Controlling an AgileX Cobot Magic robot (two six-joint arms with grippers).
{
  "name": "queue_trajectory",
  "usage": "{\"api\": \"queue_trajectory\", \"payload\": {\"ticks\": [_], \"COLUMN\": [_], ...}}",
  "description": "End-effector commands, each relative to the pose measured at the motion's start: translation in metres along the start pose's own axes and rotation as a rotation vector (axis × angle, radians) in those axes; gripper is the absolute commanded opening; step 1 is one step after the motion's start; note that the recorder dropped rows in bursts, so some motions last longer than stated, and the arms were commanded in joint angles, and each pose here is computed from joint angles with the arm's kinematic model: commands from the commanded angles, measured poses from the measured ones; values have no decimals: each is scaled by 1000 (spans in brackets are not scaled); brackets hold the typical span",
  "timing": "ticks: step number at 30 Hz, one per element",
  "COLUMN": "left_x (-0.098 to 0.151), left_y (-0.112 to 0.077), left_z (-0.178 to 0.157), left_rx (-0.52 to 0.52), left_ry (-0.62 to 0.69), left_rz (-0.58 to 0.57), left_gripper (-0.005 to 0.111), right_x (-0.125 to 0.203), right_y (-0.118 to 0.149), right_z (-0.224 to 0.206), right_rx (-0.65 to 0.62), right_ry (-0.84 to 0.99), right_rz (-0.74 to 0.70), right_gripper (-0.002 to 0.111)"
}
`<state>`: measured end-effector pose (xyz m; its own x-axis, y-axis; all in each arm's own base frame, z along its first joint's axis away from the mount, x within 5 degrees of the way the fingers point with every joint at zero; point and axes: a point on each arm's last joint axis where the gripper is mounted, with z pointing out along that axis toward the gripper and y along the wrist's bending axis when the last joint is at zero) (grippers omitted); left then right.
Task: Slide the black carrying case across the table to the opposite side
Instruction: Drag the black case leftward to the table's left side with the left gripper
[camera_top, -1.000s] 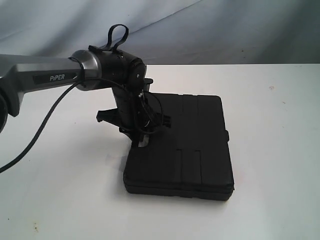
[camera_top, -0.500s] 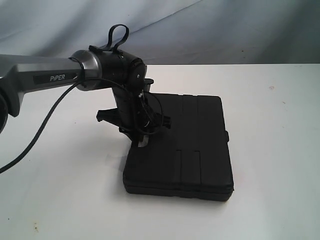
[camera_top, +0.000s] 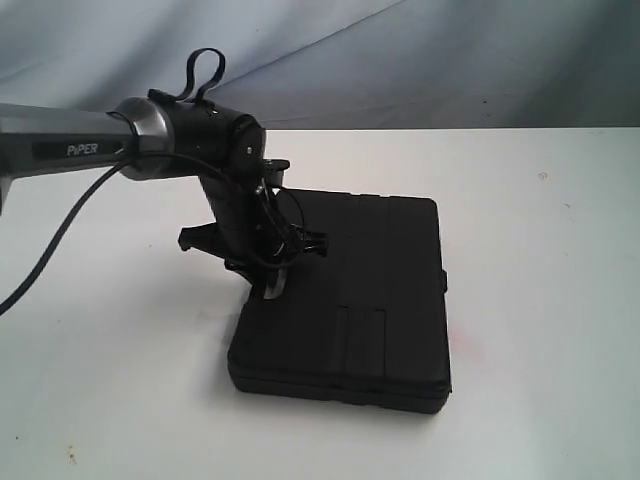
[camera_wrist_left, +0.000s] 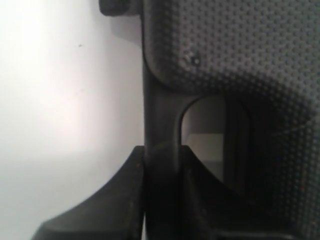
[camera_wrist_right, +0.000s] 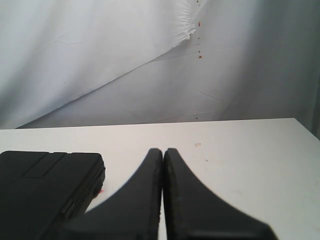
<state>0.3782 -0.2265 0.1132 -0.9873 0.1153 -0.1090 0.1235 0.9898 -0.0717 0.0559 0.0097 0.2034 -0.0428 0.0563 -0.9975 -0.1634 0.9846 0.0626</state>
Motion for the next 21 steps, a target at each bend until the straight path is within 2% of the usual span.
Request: {"api": "queue_trajectory", "payload": {"ticks": [1, 8, 21], "left_x": [6, 11, 24], "left_y": [30, 72, 142], "left_z": [-5, -10, -22], "left_rx": [-35, -42, -60], "left_ry": [31, 15, 13], "left_rz": [-2, -68, -121], "left_gripper": [0, 0, 0], "right_x": [1, 1, 1], "right_y": [0, 0, 0], "right_z": [0, 0, 0], "right_rx": [5, 5, 5], "right_ry": [-4, -4, -4], "right_rz": [6, 6, 6], "right_gripper": [0, 0, 0]}}
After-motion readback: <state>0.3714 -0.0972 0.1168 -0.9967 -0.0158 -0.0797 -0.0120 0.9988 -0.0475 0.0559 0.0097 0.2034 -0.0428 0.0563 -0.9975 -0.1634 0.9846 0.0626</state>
